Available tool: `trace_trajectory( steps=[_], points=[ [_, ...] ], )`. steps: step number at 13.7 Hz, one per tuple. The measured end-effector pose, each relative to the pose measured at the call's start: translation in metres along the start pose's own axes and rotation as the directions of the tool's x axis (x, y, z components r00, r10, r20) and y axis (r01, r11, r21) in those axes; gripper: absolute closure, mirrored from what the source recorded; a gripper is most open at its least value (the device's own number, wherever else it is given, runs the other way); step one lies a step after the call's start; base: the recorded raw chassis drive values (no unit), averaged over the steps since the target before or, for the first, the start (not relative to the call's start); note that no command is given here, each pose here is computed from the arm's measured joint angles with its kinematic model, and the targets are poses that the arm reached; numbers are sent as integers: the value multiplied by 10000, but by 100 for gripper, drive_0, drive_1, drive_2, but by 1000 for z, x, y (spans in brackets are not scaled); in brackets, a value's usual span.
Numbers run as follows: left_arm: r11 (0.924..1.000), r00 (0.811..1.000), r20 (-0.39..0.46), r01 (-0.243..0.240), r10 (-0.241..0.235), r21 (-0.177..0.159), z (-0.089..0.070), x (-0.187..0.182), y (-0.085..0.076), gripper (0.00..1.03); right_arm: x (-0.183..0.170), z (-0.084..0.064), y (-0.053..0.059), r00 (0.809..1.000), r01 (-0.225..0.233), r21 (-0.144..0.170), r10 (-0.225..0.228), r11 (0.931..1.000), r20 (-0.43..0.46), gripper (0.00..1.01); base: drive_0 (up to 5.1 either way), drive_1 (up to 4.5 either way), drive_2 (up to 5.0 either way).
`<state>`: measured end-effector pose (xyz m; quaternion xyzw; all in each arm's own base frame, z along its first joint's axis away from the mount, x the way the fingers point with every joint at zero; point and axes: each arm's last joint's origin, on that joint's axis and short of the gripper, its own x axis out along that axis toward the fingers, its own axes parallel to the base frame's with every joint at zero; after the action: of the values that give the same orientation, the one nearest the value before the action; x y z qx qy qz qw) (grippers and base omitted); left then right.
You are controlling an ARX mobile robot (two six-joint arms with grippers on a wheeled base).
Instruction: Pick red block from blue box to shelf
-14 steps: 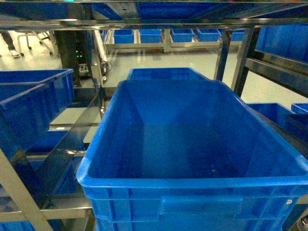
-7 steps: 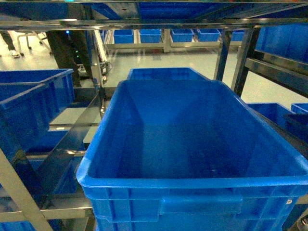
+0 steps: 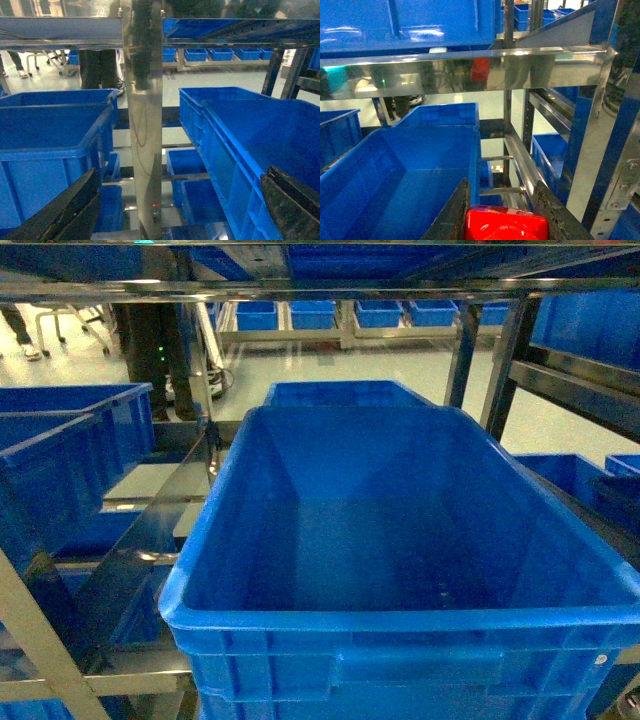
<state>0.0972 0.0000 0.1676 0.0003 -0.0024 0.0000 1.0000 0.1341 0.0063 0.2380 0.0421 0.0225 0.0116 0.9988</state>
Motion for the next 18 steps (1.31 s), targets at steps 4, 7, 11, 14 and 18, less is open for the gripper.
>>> trace_trajectory(
  steps=[4,7,11,14,18],
  points=[
    [10000,10000,0,-4,4,0,0,0,0,5,0,0,0,10000,0,0,0,10000,-4,73,0,0,0],
    [10000,10000,0,-4,4,0,0,0,0,5,0,0,0,10000,0,0,0,10000,-4,73,0,0,0],
    [10000,10000,0,0,0,0,0,0,0,5,0,0,0,10000,0,0,0,10000,-4,73,0,0,0],
    [10000,10000,0,-4,4,0,0,0,0,5,0,0,0,10000,0,0,0,10000,-4,73,0,0,0],
    [10000,10000,0,0,0,0,0,0,0,5,0,0,0,10000,0,0,0,10000,0,73,0,0,0]
  ],
)
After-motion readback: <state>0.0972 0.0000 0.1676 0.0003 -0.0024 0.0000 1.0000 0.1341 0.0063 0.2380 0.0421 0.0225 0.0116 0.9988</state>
